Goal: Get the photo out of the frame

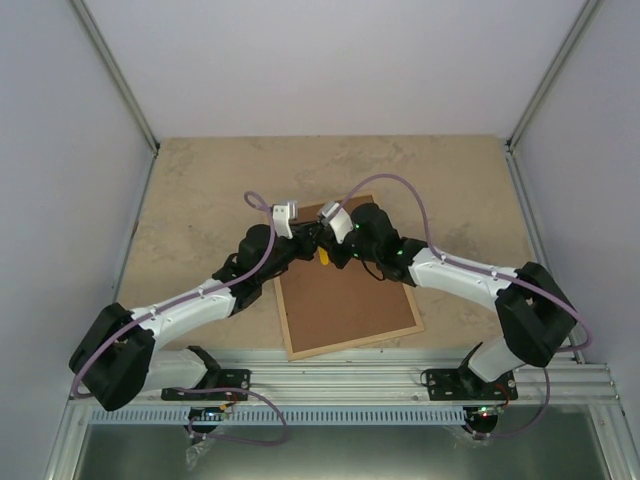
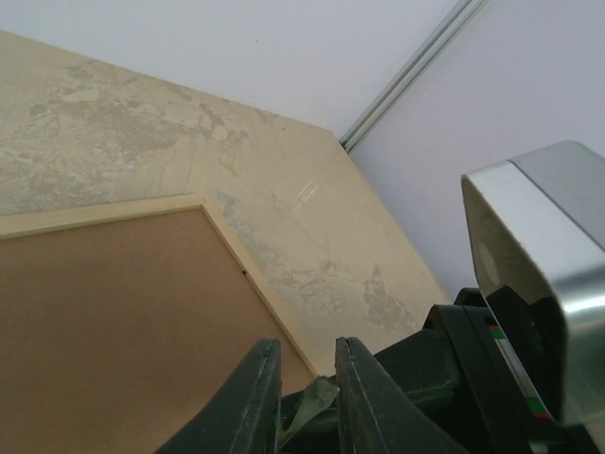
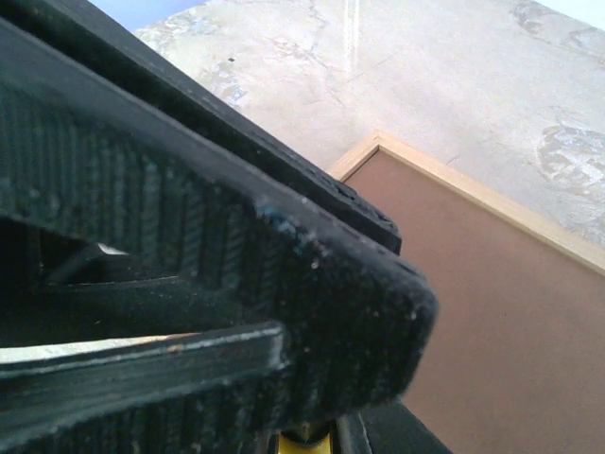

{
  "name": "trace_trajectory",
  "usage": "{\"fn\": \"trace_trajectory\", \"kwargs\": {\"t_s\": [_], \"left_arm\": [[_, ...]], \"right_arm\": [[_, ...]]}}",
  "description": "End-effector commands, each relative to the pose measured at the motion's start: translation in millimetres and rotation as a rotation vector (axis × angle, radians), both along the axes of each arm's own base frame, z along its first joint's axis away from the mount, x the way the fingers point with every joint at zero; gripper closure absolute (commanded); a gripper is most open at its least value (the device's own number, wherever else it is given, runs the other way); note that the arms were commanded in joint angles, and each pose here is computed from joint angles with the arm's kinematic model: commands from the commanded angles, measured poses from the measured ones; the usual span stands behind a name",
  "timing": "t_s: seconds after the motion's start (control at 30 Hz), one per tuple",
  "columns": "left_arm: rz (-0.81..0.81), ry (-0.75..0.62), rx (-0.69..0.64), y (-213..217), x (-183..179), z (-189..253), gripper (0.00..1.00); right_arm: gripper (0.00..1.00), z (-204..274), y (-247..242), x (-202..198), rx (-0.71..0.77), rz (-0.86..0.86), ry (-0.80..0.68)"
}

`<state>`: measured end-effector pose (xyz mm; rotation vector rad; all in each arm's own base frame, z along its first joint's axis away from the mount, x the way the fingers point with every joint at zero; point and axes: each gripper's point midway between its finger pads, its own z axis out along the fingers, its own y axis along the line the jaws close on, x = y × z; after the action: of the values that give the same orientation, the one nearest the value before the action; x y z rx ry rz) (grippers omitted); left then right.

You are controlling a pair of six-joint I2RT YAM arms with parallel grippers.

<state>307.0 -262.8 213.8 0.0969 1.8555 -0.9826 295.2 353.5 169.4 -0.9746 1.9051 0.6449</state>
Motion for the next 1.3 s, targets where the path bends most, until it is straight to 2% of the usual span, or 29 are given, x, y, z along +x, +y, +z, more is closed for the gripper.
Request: {"fn": "trace_trajectory", "kwargs": {"t_s": [0.0,0.13,0.33,0.47,0.53,0.6,0.77,1.0,1.27], "left_arm": [[0.028,-0.011,-0.006,0.3,8.3,7.1,0.85],[0.008,-0.005,-0.006,-3.4,7.5,4.2,0.99],[0.013,-0.022,-0.020,-0.4,5.1,8.6,1.00],[0.031,-0.043,-0.040,9.0,5.0,13.0,1.00],[0.036,-0.050,-0.064,17.1,3.6,11.5,1.00],[0.037,-0.072,-0.092,24.8,1.5,15.0,1.00],[0.027,-0.149,-0.143,41.2,-9.4,29.3,1.00],[-0.008,-0.292,-0.232,59.1,-35.4,54.3,1.00],[-0.111,-0.445,-0.333,60.3,-68.1,79.6,1.00]], "right_arm": [[0.99,15.0,13.3,2.8,0.030,0.032,-0.041],[0.99,14.0,13.8,4.2,0.030,0.029,-0.046],[0.97,13.1,15.3,4.5,0.032,0.037,-0.054],[0.84,8.2,13.4,1.5,0.019,0.058,-0.045],[0.71,6.5,11.5,-0.8,0.025,0.078,-0.028],[0.63,6.7,8.2,-2.6,0.037,0.097,-0.013],[0.53,17.8,0.3,-15.6,0.121,0.190,0.015],[0.50,25.0,-9.4,-35.7,0.198,0.297,0.017],[0.52,37.0,-4.6,-60.0,0.257,0.446,-0.016]]}}
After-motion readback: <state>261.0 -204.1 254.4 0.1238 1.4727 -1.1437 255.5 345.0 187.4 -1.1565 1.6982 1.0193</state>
